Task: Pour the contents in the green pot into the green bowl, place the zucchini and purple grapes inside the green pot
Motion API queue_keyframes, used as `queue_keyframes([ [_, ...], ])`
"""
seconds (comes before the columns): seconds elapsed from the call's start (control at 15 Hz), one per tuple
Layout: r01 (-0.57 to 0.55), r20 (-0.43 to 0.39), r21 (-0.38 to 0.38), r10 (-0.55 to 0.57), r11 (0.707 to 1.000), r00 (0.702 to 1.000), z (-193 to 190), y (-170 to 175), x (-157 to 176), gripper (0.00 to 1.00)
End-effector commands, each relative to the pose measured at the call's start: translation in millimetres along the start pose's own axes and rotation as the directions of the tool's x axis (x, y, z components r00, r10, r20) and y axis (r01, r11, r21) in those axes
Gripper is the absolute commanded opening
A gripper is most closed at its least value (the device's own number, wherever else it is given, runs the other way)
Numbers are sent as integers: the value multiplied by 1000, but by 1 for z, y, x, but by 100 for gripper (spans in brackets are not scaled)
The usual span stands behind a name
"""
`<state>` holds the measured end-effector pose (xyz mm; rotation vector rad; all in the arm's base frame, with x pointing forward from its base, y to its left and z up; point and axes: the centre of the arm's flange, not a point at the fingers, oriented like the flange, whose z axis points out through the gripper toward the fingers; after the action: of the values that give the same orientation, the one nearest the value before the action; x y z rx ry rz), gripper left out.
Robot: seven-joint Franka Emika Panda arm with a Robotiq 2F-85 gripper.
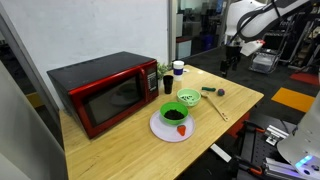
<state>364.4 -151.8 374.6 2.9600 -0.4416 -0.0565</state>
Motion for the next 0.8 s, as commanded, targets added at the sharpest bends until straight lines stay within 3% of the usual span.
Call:
queue_keyframes([
  [0.0,-157,-5,-25,156,987,988,41,-17,12,100],
  [0.33,-342,-1,-30,342,939,940,83,-36,31,100],
  [0.73,-447,-19,-1,447,895,894,108,-47,51,100],
])
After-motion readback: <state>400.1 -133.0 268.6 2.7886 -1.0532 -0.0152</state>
